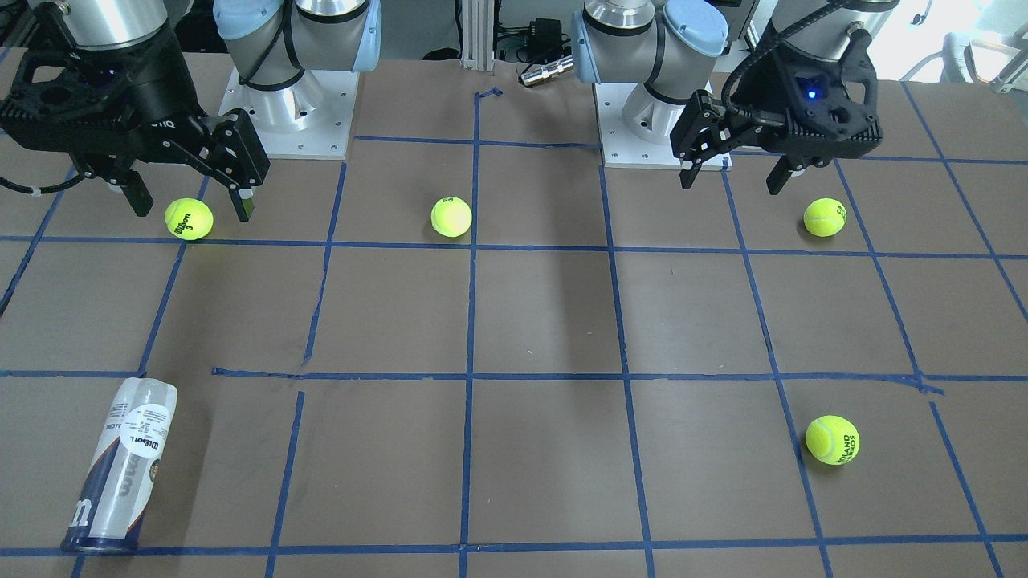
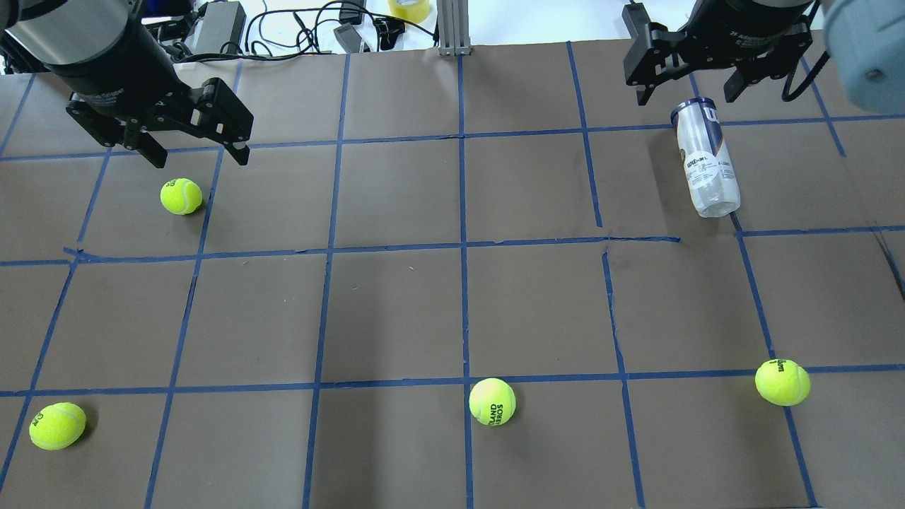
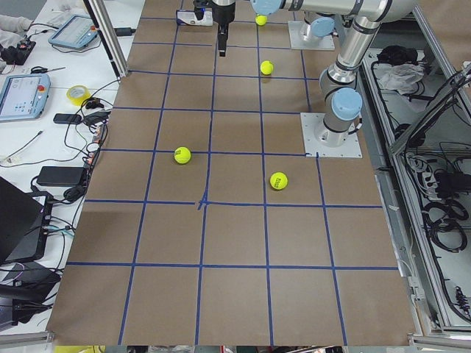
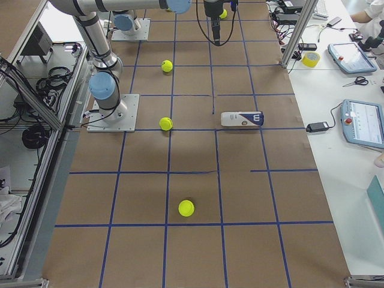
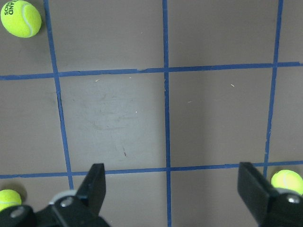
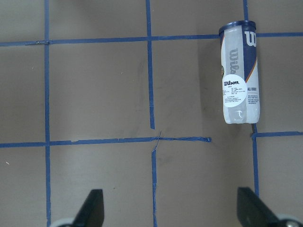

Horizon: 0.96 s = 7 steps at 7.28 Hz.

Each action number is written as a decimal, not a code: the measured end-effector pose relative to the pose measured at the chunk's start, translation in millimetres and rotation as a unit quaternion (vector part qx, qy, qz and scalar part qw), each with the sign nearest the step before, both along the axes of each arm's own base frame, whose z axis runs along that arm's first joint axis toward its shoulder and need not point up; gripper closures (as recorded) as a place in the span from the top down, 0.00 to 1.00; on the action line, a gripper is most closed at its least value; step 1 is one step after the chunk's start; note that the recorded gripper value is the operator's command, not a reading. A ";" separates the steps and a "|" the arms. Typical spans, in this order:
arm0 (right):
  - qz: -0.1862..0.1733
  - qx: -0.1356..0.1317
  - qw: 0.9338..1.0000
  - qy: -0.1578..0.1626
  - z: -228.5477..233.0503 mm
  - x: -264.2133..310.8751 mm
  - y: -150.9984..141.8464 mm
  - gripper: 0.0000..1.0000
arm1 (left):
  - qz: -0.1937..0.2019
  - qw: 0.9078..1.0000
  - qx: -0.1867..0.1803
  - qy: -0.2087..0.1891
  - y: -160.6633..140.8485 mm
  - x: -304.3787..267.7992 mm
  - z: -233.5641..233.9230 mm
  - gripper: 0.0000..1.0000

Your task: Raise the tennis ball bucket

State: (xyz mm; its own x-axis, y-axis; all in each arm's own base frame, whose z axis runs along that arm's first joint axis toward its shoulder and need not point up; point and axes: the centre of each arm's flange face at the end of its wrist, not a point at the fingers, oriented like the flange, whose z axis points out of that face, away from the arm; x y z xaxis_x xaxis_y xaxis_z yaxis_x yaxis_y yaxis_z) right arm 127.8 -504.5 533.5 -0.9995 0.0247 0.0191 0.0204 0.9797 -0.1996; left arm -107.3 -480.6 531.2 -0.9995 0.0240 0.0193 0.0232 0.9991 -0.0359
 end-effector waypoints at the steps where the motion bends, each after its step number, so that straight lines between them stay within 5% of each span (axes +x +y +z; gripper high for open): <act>1: 0.001 0.000 1.000 -0.001 -0.4 0.4 -0.1 1.00 | 0.000 1.000 -0.001 -0.001 2.5 0.0 1.3 1.00; 7: 0.003 0.006 1.000 -0.001 -6.4 0.2 -0.3 1.00 | -0.002 1.000 0.002 0.001 4.4 -2.1 -0.7 1.00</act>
